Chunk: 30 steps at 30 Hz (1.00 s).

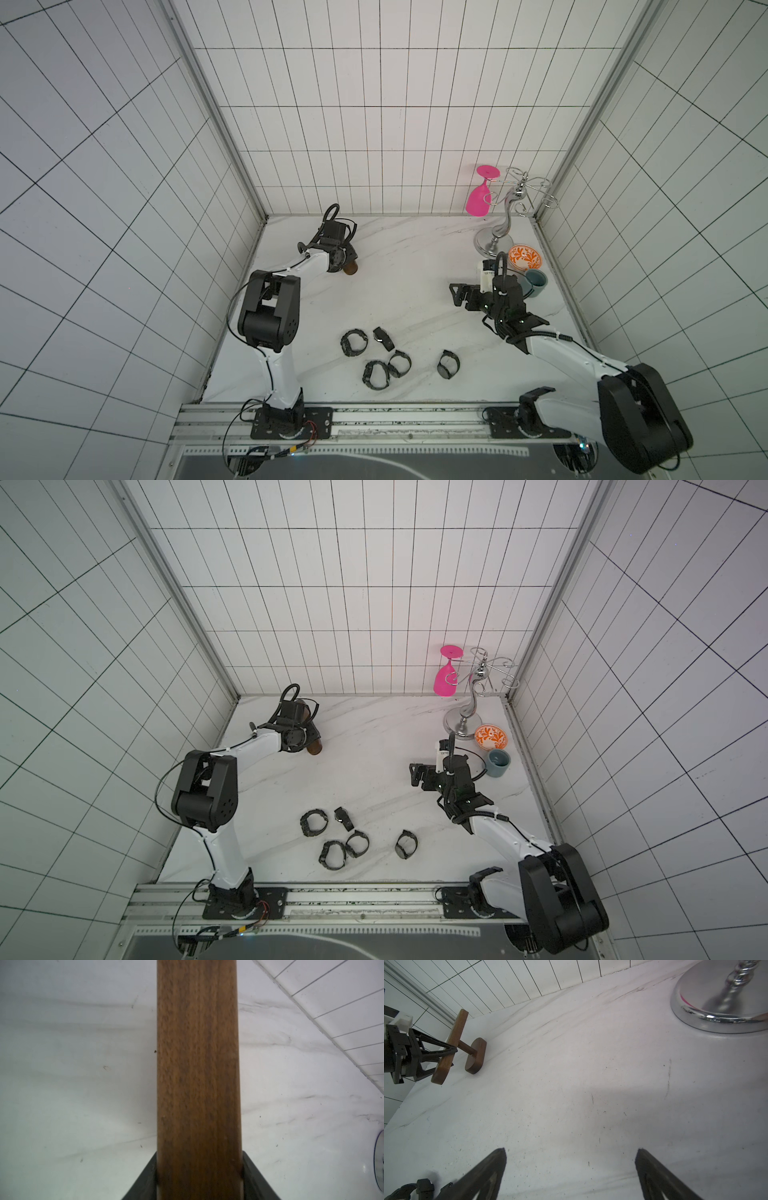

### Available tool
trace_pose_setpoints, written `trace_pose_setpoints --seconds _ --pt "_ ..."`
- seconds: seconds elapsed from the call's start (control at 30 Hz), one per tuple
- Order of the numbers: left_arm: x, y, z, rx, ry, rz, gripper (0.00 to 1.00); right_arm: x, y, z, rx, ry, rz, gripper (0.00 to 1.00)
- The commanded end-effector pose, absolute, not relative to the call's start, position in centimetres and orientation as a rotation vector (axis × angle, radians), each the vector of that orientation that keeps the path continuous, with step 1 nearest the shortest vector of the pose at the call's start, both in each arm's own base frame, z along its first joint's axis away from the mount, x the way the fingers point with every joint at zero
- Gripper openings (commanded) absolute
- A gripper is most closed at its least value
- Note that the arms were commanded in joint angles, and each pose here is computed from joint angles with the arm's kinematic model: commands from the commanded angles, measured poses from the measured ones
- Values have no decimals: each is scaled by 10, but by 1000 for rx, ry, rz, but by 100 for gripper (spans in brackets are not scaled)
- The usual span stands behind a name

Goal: Place watch on stand
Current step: Move the stand to the center of the board.

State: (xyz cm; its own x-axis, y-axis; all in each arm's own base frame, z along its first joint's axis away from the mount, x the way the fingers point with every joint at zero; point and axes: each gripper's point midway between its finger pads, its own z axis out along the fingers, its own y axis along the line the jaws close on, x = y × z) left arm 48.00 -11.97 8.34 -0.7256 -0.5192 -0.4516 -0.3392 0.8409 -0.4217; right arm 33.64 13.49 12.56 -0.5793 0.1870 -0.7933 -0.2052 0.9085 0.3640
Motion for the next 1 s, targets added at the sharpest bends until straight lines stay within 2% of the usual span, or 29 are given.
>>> trace_pose_setpoints --seconds 0.0,0.57,0.87,0.97 --pt "460 -154 94 -602 2442 -496 42 354 142 168 -24 2049 525 98" --pt "335 -278 93 -487 2518 -568 41 334 127 152 8 2093 468 98" --pt "318 -301 94 -426 2536 -624 44 333 133 150 -5 2106 478 98" --pt "315 -304 93 -417 2540 -647 53 333 136 150 -20 2110 477 98"
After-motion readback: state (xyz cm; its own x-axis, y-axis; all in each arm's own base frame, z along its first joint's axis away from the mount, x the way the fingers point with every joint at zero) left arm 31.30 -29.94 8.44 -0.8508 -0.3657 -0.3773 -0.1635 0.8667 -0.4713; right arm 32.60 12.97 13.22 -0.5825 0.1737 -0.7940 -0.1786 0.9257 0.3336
